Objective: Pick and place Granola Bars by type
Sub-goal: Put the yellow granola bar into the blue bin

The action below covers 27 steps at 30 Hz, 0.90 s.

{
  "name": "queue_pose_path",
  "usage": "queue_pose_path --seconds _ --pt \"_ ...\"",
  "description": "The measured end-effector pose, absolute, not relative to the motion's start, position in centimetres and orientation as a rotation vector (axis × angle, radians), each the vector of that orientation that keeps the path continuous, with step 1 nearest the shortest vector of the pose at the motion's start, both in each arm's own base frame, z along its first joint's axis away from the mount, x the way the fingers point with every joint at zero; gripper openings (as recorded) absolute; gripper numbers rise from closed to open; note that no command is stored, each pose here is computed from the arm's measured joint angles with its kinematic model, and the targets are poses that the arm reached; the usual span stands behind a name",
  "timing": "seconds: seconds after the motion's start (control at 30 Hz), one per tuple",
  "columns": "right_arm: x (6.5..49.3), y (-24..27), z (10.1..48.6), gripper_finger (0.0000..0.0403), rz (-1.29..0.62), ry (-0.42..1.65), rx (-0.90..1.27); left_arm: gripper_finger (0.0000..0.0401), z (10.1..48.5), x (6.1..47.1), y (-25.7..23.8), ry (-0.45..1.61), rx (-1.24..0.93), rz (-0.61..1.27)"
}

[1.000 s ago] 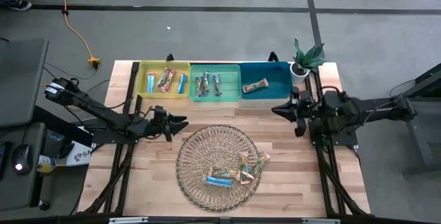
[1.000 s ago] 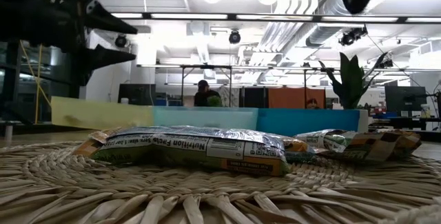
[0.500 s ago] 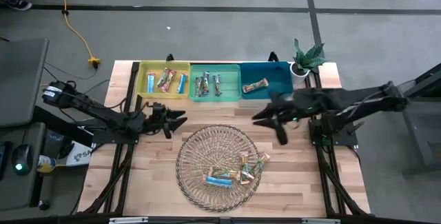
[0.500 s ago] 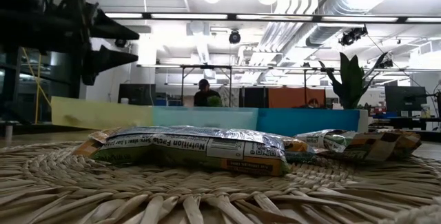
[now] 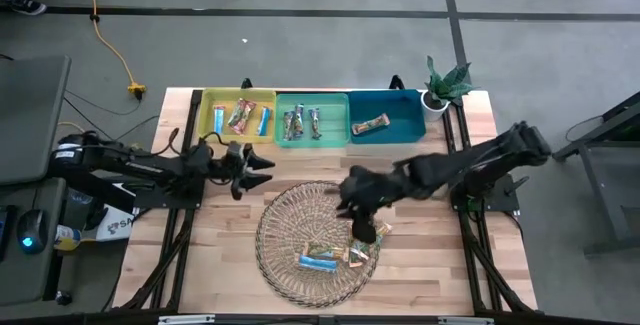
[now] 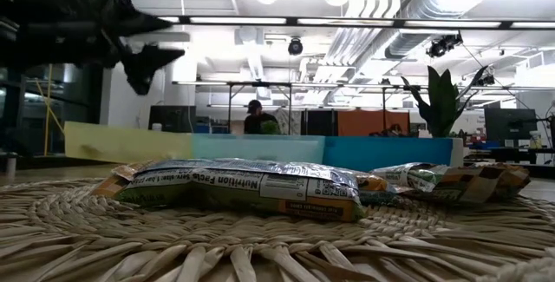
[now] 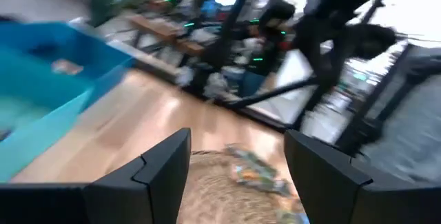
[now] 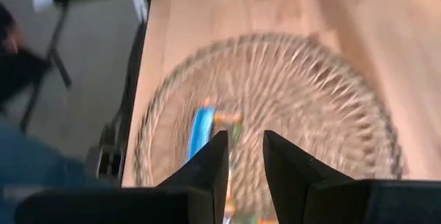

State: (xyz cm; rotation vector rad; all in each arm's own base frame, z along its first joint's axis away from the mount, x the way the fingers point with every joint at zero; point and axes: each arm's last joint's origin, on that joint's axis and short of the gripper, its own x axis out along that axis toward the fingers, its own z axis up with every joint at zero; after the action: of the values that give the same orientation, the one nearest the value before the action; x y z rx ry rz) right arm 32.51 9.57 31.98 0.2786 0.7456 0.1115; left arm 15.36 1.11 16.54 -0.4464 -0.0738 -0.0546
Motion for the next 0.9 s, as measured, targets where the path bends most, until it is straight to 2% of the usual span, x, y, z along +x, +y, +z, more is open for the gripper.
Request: queue_pose_path --seconds 0.17,0.47,0.63,0.9 --pt "34.5 12.0 31.7 0.0076 0.116 0.932 0.203 0.0230 17.2 15.1 1.6 -0.109 -0.372 -0.232" --pt "38.2 15.0 30.3 0.0078 0.126 1.155 0.101 0.0230 17.6 14.5 2.6 -0.102 -0.327 -0.402" --pt "39.7 15.6 29.4 0.0104 0.134 1.143 0.143 0.0230 18.1 14.1 3.0 -0.129 -0.312 -0.470" --pt "40.2 15.6 29.0 0.0152 0.064 1.114 0.151 0.0230 18.5 14.0 3.1 -0.171 -0.318 -0.453"
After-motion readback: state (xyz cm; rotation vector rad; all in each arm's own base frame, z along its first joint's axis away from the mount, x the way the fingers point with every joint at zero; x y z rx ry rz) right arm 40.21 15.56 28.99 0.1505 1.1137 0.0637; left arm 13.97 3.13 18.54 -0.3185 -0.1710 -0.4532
